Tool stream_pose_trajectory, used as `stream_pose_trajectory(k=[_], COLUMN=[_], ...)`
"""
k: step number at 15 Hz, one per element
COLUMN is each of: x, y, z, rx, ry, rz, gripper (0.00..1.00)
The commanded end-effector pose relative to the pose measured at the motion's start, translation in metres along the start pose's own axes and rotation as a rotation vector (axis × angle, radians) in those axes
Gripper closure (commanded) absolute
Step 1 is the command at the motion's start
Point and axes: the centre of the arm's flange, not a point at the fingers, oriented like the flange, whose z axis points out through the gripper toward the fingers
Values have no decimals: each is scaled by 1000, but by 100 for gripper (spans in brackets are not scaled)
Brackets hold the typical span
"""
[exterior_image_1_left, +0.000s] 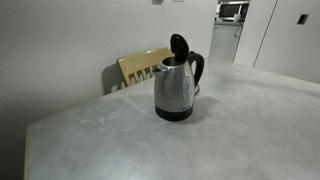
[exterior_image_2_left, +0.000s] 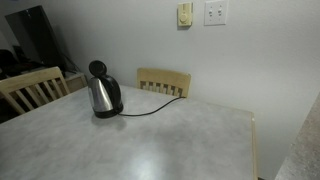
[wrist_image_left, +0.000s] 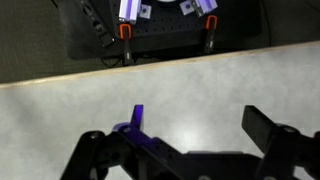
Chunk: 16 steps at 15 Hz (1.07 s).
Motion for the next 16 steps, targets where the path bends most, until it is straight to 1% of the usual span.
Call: stream_pose_trajectory(k=[1,4,5,8,9,12,13,16], x=[39,73,83,119,130,154,128,145], y=[-21,-48,-56,-78,-83,-99,-95,-101], z=[-22,-35,-37,-36,-35,-26,-24,-19], rx=[3,-13,-17,-58,-68,-86,-81,-90], ry=[104,174,188,221,224,196,209,190], rz=[-69,-128,-147,-187,-197,-248,-206,-225], gripper=[0,0,0,0,0,0,0,0])
